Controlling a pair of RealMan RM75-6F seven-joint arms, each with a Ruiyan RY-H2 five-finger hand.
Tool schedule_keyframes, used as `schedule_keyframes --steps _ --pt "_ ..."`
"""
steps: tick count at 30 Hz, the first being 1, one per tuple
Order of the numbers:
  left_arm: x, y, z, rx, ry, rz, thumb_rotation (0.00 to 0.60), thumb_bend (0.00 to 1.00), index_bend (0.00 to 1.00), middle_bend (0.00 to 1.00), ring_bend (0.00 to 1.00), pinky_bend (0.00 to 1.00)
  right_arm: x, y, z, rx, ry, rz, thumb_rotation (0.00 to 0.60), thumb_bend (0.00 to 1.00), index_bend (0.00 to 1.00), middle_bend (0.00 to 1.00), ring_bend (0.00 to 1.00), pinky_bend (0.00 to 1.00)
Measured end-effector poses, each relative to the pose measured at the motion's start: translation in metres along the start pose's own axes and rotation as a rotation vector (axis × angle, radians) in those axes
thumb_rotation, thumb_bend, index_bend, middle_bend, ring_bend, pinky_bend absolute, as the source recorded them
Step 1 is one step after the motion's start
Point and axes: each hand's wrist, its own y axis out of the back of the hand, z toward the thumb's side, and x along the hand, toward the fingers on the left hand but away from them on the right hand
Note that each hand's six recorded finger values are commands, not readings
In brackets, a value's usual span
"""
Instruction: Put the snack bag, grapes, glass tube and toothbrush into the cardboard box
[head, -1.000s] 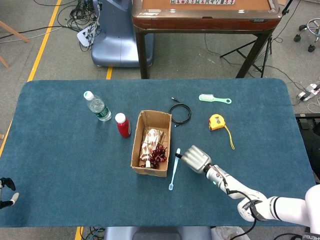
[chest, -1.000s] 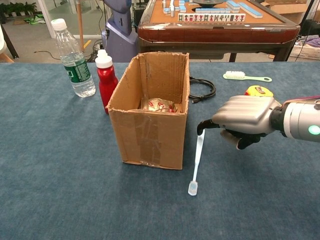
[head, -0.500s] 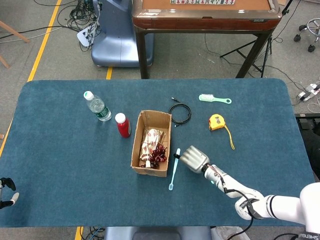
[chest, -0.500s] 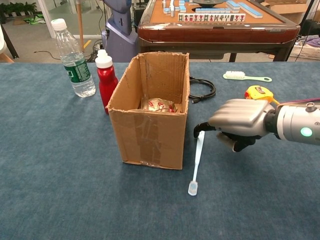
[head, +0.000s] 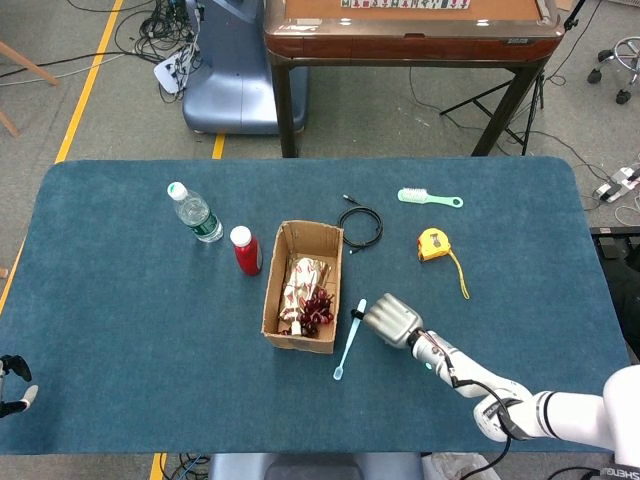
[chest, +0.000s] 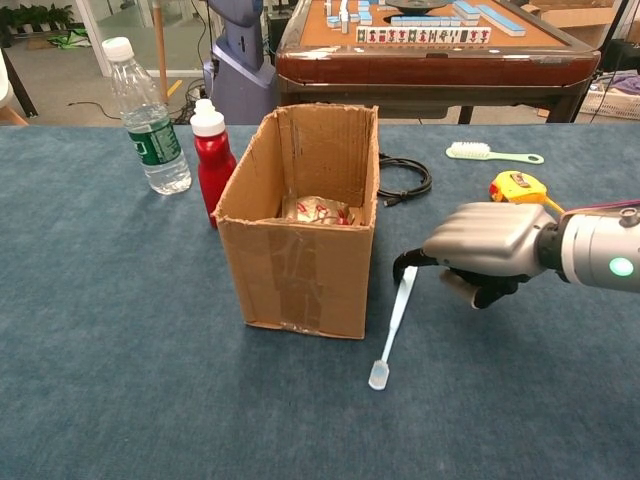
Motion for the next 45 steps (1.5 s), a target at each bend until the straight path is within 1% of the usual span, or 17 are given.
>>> schedule_keyframes --steps 6,17,21,25,26,31,32,33,36,38,40,45 --pt "0.0 -0.001 0.001 0.004 -0.001 -0.003 0.6 0.28 0.56 0.46 0.37 0.65 0.012 -0.005 -0.006 -0.001 -0.017 0.008 0.6 1.0 0.19 1.0 1.0 1.0" --pt "0.001 -0.001 0.0 0.006 0.001 -0.004 0.6 0.28 0.56 0.46 0.37 0.65 0.026 -0.016 -0.014 -0.008 -0.035 0.031 0.6 1.0 0.29 1.0 1.0 1.0" --pt "0.001 -0.002 0.001 0.006 0.001 -0.004 0.6 0.28 0.56 0.46 0.37 0.65 0.032 -0.015 -0.013 -0.011 -0.029 0.018 0.6 1.0 0.34 1.0 1.0 1.0" --pt "0.001 -0.002 0.001 0.006 0.001 -0.004 0.6 0.28 0.56 0.46 0.37 0.65 0.037 -0.009 -0.012 -0.021 -0.027 -0.02 0.6 0.99 0.42 1.0 1.0 1.0" --pt "0.001 -0.002 0.001 0.007 0.001 -0.004 0.6 0.28 0.56 0.46 0.37 0.65 0.038 -0.007 -0.012 -0.026 -0.028 -0.033 0.6 0.94 0.44 1.0 1.0 1.0" --pt "0.002 -0.002 0.0 0.004 0.003 -0.004 0.6 0.28 0.56 0.46 0.37 0.65 0.04 0.001 -0.012 -0.049 -0.041 -0.127 0.6 0.39 0.46 1.0 1.0 1.0" --pt "0.002 -0.002 0.0 0.004 0.004 -0.004 0.6 0.28 0.56 0.46 0.37 0.65 0.04 0.002 -0.012 -0.054 -0.044 -0.143 0.6 0.33 0.47 1.0 1.0 1.0" --pt "0.002 -0.002 0.0 0.003 0.003 -0.004 0.6 0.28 0.56 0.46 0.37 0.65 0.04 0.002 -0.011 -0.06 -0.047 -0.163 0.6 0.25 0.47 1.0 1.0 1.0" --pt "0.002 -0.001 0.0 0.002 0.003 -0.004 0.6 0.28 0.56 0.46 0.37 0.65 0.038 0.001 -0.009 -0.069 -0.053 -0.204 0.6 0.1 0.47 1.0 1.0 1.0" --pt "0.001 -0.001 0.0 0.002 0.003 -0.003 0.6 0.28 0.56 0.46 0.37 0.65 0.036 -0.002 -0.007 -0.077 -0.055 -0.218 0.6 0.05 0.48 1.0 1.0 1.0" --pt "0.001 -0.001 0.0 0.0 0.003 -0.002 0.6 0.28 0.56 0.46 0.37 0.65 0.034 -0.004 -0.005 -0.086 -0.055 -0.225 0.6 0.03 0.48 1.0 1.0 1.0" --pt "0.001 -0.001 0.001 0.0 0.002 -0.002 0.6 0.28 0.56 0.46 0.37 0.65 0.031 -0.008 0.0 -0.1 -0.045 -0.218 0.6 0.03 0.49 1.0 1.0 1.0"
